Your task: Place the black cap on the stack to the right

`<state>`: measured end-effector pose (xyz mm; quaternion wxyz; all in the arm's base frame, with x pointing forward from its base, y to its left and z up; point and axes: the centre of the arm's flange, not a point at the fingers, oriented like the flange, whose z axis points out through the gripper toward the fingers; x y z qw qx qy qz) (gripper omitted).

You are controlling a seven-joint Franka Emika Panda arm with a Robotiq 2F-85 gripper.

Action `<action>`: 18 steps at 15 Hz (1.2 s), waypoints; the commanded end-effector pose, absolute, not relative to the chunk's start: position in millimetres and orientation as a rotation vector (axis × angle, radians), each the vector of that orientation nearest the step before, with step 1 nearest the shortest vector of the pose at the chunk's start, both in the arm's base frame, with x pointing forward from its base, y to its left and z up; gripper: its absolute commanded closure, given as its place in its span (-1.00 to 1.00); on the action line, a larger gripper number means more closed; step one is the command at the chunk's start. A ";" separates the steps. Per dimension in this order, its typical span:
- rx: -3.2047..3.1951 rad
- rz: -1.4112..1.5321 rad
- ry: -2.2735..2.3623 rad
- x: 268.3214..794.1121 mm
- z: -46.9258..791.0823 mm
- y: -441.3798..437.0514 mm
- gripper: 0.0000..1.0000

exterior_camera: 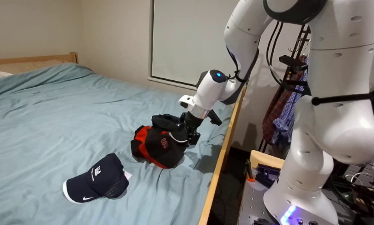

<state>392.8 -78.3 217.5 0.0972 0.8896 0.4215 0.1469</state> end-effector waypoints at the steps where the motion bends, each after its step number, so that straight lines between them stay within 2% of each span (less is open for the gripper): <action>1: 2.652 0.530 1.191 446.2 289.3 -54.1 -1.00; 3: 2.624 0.569 1.161 461.9 309.5 -42.3 -1.00; 4: 2.622 0.570 1.190 431.1 249.0 -50.6 -1.00; 9: 2.607 0.604 1.168 442.4 259.1 -43.9 -1.00; 10: 2.658 0.427 1.058 445.8 272.6 -46.4 -1.00; 14: 2.638 0.270 0.870 439.3 312.1 -69.9 -1.00; 18: 2.601 0.122 0.720 435.9 303.1 -76.3 -1.00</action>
